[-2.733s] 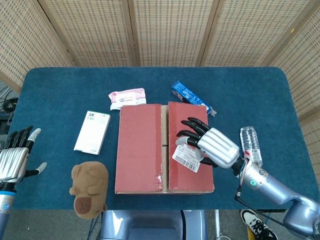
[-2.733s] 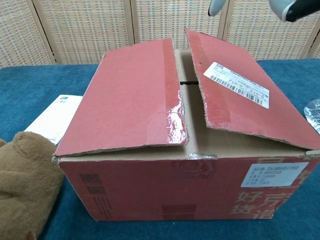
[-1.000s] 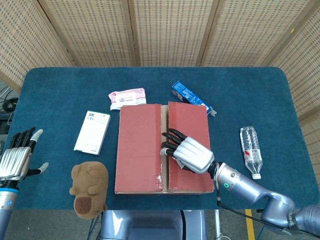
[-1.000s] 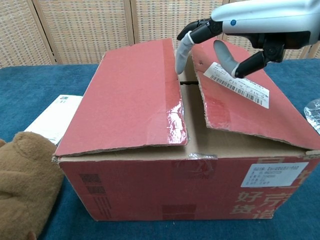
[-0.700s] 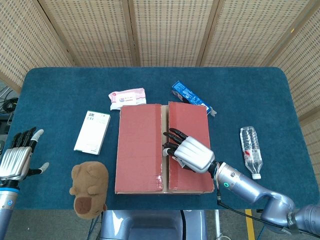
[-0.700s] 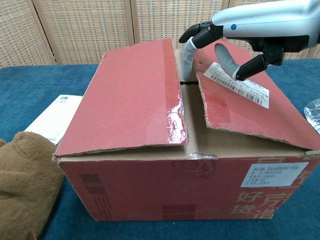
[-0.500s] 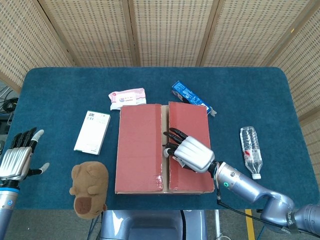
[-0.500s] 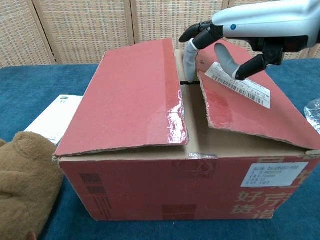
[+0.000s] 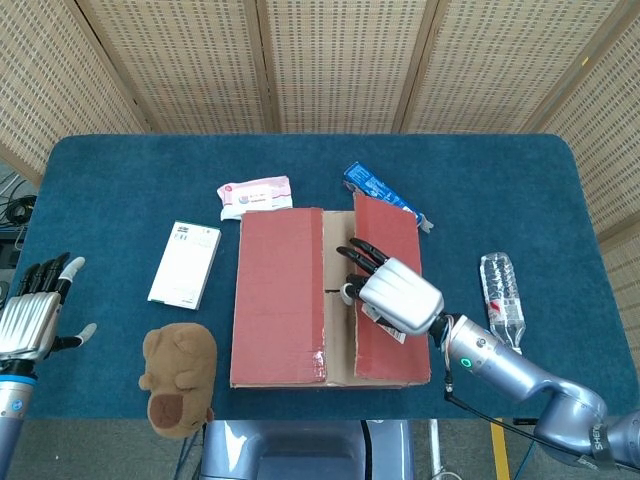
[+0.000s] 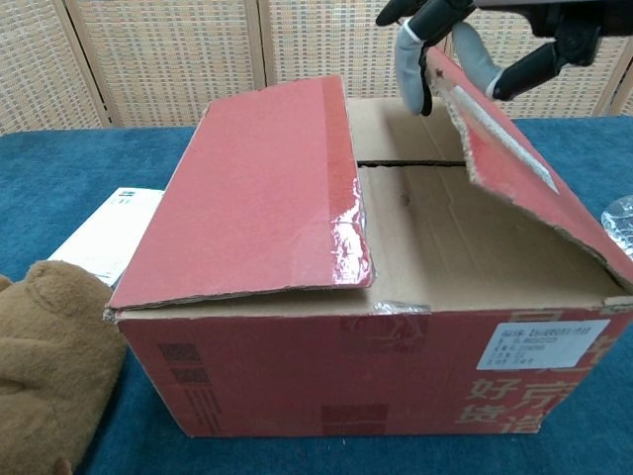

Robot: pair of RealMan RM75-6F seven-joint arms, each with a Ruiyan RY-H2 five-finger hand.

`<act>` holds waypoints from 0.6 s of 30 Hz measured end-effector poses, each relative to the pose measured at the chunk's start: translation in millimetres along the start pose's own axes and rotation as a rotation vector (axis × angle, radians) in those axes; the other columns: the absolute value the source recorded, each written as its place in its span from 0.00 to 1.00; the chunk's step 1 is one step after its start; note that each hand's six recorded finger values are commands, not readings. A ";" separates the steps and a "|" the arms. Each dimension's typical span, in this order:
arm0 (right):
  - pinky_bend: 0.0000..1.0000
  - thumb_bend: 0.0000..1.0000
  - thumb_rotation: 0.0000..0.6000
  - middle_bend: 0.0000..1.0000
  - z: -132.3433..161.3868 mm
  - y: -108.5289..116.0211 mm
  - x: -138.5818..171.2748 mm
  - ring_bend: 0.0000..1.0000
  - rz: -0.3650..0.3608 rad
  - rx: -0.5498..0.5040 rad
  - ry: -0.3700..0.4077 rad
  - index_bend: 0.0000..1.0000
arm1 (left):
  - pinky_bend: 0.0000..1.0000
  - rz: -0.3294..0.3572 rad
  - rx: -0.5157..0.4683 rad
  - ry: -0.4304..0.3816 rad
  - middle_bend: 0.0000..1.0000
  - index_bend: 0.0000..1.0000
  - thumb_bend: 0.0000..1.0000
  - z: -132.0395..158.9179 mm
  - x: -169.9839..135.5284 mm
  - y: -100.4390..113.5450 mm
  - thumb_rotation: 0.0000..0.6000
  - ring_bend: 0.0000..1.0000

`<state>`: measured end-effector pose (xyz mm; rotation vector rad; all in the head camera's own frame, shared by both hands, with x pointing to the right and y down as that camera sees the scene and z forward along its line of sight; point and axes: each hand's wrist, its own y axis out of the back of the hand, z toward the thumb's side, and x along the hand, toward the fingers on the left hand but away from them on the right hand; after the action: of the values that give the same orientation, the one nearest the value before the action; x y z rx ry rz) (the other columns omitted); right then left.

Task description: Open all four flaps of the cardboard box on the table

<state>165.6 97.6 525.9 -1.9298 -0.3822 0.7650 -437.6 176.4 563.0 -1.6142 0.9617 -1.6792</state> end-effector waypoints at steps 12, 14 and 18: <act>0.04 1.00 1.00 0.49 -18.4 25.9 13.8 0.07 -0.020 0.074 -0.054 0.46 | 0.00 0.008 0.001 -0.003 0.00 0.07 0.26 -0.5 -0.9 1.9 0.93 0.00; 0.04 1.00 1.00 0.49 -21.3 31.4 16.2 0.07 -0.024 0.088 -0.063 0.46 | 0.00 0.009 0.002 -0.004 0.00 0.07 0.26 -0.5 -1.1 2.0 0.93 0.00; 0.04 1.00 1.00 0.49 -26.7 44.3 21.6 0.07 -0.033 0.119 -0.081 0.46 | 0.00 0.010 0.001 -0.008 0.00 0.07 0.26 -0.2 -1.2 2.1 0.93 0.00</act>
<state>196.7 70.8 487.7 -1.7809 -0.4079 0.8281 -437.8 176.2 560.6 -1.6116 0.9637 -1.6653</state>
